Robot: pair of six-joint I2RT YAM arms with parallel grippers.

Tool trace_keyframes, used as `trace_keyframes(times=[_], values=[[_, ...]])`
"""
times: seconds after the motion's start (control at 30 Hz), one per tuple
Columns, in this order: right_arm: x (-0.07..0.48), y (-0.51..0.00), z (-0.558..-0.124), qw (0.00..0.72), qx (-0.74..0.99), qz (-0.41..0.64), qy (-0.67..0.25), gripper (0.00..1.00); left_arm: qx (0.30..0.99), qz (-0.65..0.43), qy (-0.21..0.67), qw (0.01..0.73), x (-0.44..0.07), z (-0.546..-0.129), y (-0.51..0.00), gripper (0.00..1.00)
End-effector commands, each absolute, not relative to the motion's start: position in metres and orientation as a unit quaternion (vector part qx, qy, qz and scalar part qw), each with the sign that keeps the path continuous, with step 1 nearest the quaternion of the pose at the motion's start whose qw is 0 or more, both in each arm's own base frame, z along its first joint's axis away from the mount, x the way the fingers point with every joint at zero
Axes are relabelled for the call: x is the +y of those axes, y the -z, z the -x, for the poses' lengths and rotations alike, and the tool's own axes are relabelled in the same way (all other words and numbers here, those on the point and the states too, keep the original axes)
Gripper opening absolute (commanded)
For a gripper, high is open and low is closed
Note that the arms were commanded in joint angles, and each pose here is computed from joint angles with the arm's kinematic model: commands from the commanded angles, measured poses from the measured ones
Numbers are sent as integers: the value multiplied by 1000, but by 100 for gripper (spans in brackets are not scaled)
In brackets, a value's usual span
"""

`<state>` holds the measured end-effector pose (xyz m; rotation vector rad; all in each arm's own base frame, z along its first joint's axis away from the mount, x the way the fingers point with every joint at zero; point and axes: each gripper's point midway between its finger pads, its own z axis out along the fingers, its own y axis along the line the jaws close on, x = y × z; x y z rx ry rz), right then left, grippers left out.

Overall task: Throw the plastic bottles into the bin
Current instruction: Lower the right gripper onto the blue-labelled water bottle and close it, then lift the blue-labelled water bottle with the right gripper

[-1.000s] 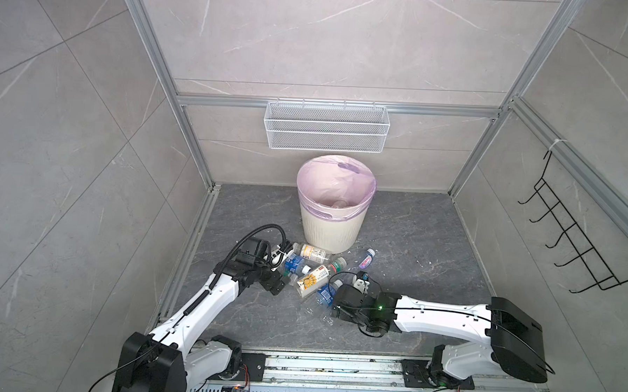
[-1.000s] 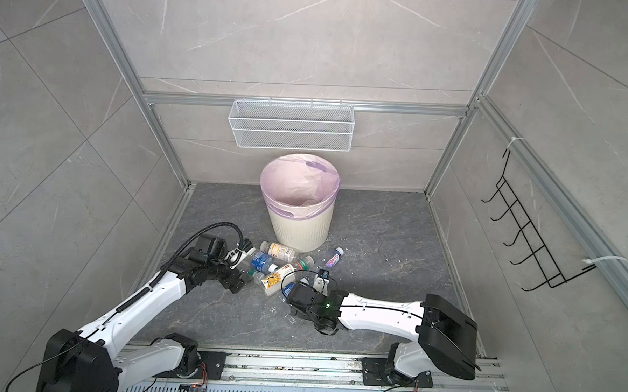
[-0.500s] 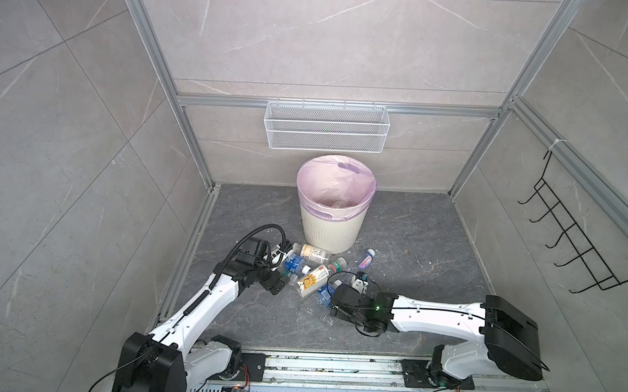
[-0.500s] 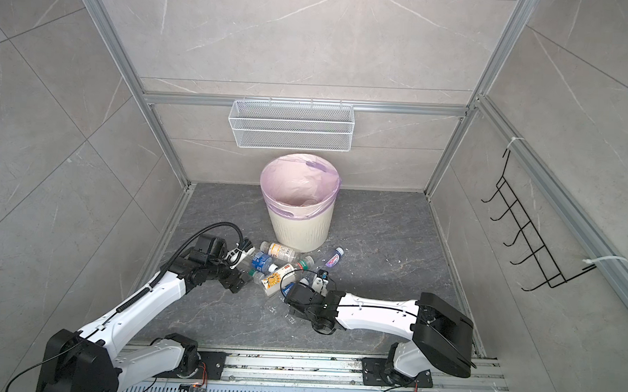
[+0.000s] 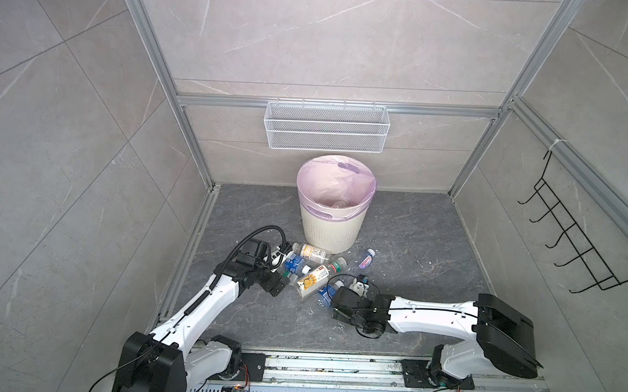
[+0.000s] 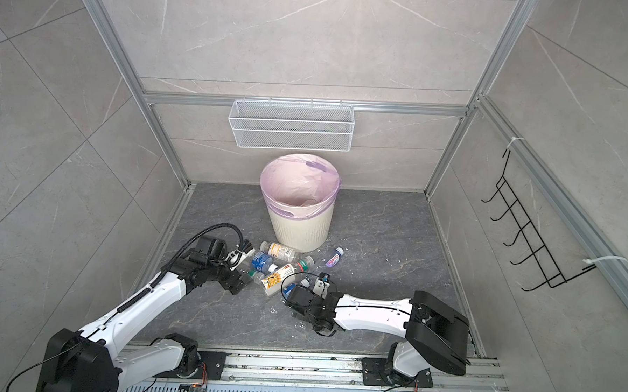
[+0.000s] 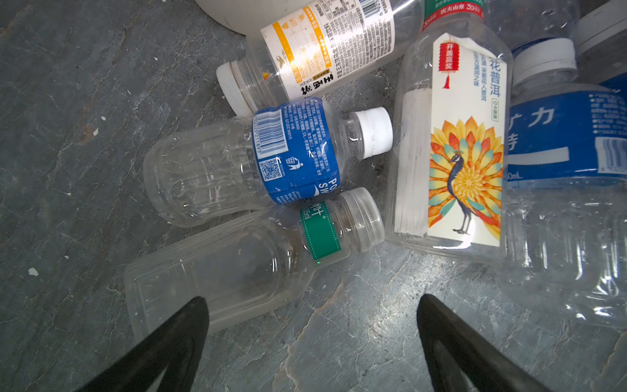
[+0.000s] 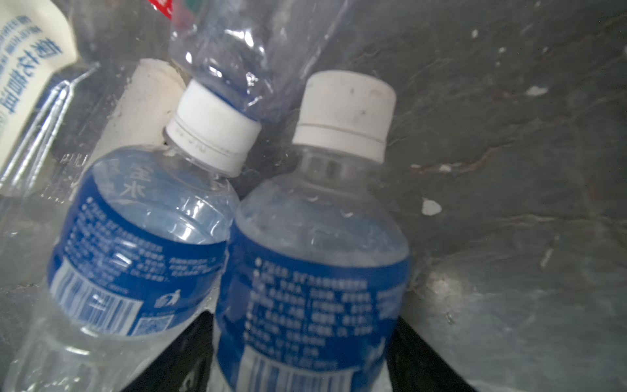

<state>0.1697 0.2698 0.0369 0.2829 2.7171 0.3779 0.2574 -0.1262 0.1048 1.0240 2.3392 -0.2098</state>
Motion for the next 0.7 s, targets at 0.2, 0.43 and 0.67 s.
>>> trace_keyframes(times=[0.2,0.43,0.67], values=[[258,-18,-166,188,971,-104,-104,75,876,-375,78,295,-127,-260,-108,98],[249,-21,-168,200,971,-97,-90,64,876,-373,78,295,-127,-261,-108,98],[234,-39,-173,233,967,-74,-70,55,877,-371,80,293,-127,-261,-107,98]])
